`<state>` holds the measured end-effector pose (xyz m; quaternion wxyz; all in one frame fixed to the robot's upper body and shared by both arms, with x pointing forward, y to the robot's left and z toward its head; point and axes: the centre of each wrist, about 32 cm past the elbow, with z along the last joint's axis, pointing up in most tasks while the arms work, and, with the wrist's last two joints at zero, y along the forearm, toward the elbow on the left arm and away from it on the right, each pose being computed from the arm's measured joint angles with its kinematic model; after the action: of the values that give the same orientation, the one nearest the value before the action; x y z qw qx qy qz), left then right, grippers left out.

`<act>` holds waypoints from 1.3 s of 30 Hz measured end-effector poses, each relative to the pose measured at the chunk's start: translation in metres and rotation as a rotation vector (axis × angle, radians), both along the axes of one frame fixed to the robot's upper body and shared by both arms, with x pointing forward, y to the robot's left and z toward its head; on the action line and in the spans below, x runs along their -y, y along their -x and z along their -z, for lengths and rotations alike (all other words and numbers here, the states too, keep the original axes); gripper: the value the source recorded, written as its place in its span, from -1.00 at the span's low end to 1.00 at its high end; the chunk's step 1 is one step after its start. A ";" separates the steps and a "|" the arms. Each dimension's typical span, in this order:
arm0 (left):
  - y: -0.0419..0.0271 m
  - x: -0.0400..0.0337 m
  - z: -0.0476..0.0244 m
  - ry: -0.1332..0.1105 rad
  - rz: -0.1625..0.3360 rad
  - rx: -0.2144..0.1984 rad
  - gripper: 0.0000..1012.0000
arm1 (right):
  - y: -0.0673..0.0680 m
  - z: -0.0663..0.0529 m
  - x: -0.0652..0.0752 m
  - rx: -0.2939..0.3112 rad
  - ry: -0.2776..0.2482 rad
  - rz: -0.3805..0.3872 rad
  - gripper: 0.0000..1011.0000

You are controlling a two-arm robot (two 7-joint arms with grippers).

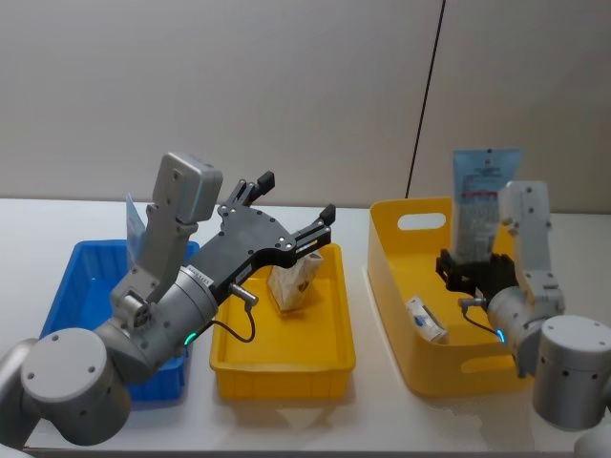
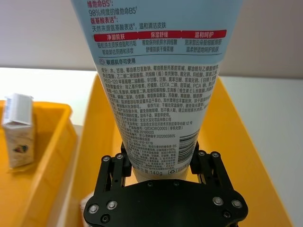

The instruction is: Bimanual collaborative sorting of washing and personal care products

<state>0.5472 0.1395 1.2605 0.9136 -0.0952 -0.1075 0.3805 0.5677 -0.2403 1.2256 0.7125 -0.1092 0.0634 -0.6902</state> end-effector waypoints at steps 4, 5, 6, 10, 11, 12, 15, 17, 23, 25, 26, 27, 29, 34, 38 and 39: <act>0.0000 0.0000 0.0000 0.000 0.000 0.000 0.98 | 0.000 0.001 0.002 -0.029 -0.011 0.028 0.41; 0.0000 0.0000 0.0000 0.000 0.000 0.000 0.98 | 0.000 0.001 0.003 -0.036 -0.014 0.031 0.49; 0.0000 0.0000 0.0000 0.000 0.000 0.000 0.98 | 0.000 0.001 0.003 -0.041 -0.017 0.034 0.58; 0.0000 0.0000 0.0000 0.000 0.000 0.000 0.98 | 0.000 0.001 0.005 -0.062 -0.030 0.046 0.79; 0.0000 0.0000 0.0000 0.000 0.000 0.000 0.98 | 0.000 0.001 0.005 -0.066 -0.031 0.047 0.85; 0.0000 0.0000 0.0000 0.000 0.000 0.000 0.98 | 0.000 0.001 0.005 -0.072 -0.036 0.050 0.88; 0.0000 0.0000 0.0000 0.000 0.000 0.000 0.98 | 0.000 0.000 0.006 -0.079 -0.044 0.054 0.99; 0.0000 0.0000 0.0000 0.000 0.000 0.000 0.98 | 0.001 -0.001 0.006 -0.083 -0.047 0.055 0.99; 0.0000 0.0000 0.0000 0.000 0.000 0.000 0.98 | 0.001 -0.003 0.006 -0.092 -0.056 0.057 0.98; 0.0000 0.0000 0.0000 0.000 0.000 0.000 0.98 | 0.001 -0.003 0.006 -0.093 -0.056 0.057 0.99; 0.0000 0.0000 -0.0001 0.000 0.000 0.000 0.98 | 0.002 -0.003 0.006 -0.092 -0.057 0.058 0.98; 0.0000 0.0000 0.0000 0.000 0.000 0.000 0.98 | 0.002 -0.003 0.005 -0.091 -0.057 0.058 0.99; 0.0000 0.0000 -0.0001 0.000 0.000 0.000 0.98 | 0.002 -0.004 0.005 -0.090 -0.057 0.058 0.99; 0.0000 0.0000 0.0000 0.000 0.000 0.000 0.98 | 0.003 -0.006 0.004 -0.080 -0.051 0.059 0.99; 0.0000 0.0000 0.0000 0.000 0.000 0.000 0.98 | 0.005 -0.008 0.003 -0.066 -0.043 0.059 0.99; 0.0000 0.0000 0.0000 0.000 0.000 0.000 0.98 | 0.006 -0.008 0.003 -0.063 -0.040 0.058 0.99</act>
<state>0.5472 0.1395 1.2605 0.9136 -0.0953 -0.1076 0.3805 0.5620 -0.2429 1.2338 0.6919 -0.1147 0.1027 -0.7054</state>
